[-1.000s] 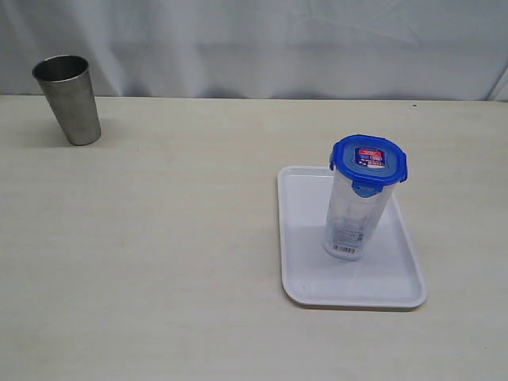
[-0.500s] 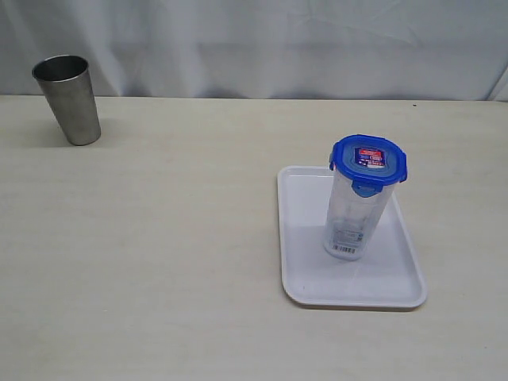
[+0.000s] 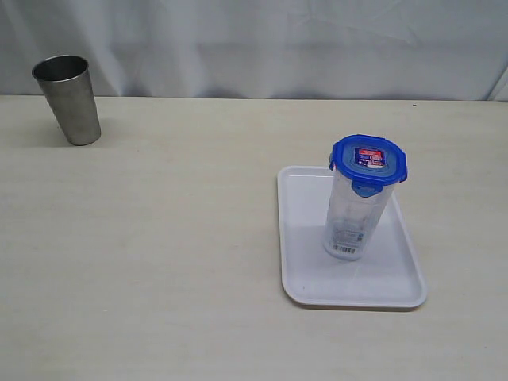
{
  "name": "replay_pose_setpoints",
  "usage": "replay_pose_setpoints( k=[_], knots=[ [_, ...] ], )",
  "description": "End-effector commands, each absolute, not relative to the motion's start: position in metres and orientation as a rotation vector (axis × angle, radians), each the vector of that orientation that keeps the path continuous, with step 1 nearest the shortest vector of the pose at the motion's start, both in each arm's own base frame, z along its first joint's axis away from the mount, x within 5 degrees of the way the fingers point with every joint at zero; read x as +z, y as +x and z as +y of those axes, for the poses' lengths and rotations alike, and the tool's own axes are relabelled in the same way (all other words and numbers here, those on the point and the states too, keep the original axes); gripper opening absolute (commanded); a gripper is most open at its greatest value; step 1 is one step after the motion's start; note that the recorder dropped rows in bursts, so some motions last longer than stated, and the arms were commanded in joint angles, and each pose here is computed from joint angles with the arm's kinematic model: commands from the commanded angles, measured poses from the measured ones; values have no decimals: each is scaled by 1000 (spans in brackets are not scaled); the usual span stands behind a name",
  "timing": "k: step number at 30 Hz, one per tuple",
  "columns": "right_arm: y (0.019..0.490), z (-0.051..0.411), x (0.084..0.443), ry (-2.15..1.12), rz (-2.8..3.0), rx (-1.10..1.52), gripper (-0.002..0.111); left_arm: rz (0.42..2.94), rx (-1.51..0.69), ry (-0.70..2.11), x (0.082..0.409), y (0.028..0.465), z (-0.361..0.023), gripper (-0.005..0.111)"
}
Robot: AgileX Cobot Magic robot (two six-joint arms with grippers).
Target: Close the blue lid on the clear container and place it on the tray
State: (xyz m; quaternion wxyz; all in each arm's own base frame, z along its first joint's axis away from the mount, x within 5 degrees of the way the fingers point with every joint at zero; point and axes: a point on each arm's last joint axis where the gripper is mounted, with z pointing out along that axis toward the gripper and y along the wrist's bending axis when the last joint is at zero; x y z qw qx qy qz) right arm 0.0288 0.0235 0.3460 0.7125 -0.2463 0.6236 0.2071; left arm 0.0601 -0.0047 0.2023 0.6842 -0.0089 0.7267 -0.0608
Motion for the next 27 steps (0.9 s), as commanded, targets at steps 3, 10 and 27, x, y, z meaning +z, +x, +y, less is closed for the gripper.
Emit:
replay_pose_setpoints(
  k=[3, 10, 27],
  knots=[
    [29, 23, 344, -552, 1385, 448, 4, 1670, -122, -7, 198, 59, -5, 0],
    [29, 23, 344, -552, 1385, 448, 4, 1690, -36, 70, 196, 59, -4, 0],
    [29, 23, 344, -552, 1385, 448, 4, 1823, -6, 129, 184, 57, -4, 0]
  ],
)
